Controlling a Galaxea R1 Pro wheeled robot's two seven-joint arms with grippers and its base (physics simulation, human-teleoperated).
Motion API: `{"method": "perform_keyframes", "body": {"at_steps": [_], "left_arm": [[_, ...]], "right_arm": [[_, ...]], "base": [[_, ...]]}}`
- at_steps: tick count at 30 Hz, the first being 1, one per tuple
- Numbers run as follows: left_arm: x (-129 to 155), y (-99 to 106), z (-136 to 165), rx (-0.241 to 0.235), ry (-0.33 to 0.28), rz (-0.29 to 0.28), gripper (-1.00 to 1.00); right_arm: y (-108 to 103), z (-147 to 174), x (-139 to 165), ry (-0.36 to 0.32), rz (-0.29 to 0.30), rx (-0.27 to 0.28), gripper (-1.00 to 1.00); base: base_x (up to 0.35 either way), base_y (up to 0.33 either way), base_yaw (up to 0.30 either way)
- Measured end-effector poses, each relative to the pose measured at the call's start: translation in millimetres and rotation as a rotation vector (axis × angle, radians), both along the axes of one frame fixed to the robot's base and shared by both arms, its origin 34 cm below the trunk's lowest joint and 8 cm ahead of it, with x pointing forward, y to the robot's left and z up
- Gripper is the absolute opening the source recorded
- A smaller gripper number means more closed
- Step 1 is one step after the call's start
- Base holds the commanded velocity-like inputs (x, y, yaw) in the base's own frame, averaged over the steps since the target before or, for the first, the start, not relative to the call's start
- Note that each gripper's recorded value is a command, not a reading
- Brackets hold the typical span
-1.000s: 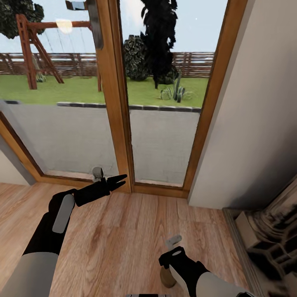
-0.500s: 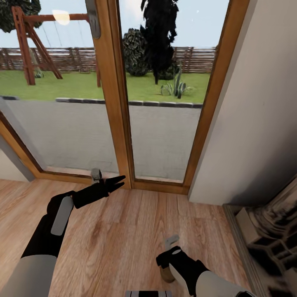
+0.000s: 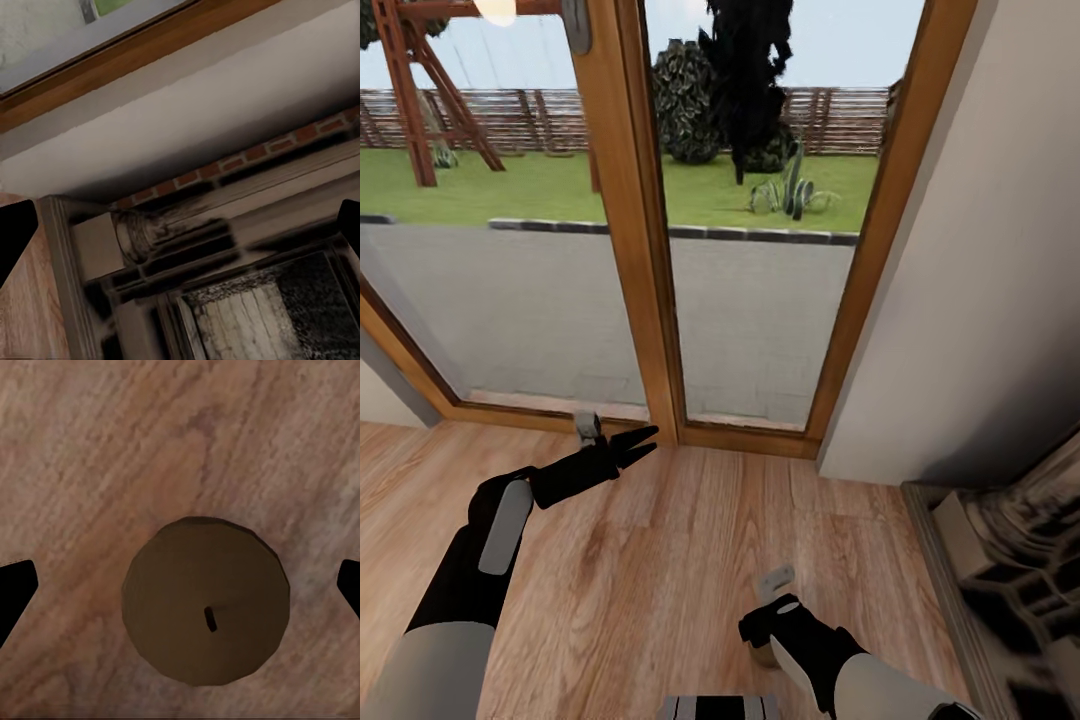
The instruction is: Place each of the two pumpkins and all three candles from the living room inside a cabinet in the living room (use any cabinet), then make sure every cabinet is closed, and position the cauldron so it is next to a table in the living room.
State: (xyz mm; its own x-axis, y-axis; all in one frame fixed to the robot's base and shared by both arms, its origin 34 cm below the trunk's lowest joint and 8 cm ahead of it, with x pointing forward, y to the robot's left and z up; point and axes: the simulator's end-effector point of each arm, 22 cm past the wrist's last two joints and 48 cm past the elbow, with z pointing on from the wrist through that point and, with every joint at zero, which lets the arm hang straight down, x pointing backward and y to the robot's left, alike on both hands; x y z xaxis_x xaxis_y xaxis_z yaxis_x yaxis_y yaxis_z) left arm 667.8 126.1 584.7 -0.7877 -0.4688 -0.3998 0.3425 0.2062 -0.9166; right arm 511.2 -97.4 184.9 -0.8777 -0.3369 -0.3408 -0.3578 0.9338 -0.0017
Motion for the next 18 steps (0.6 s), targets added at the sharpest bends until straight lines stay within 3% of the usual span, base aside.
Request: {"method": "perform_keyframes", "body": {"at_steps": [18], "left_arm": [[4,0,-45,0.000,0.074,0.000,1.00]], "right_arm": [[-4,-32,-22,0.064,-0.009,-0.019,1.00]], "base": [[0.000,0.000,0.000]]}}
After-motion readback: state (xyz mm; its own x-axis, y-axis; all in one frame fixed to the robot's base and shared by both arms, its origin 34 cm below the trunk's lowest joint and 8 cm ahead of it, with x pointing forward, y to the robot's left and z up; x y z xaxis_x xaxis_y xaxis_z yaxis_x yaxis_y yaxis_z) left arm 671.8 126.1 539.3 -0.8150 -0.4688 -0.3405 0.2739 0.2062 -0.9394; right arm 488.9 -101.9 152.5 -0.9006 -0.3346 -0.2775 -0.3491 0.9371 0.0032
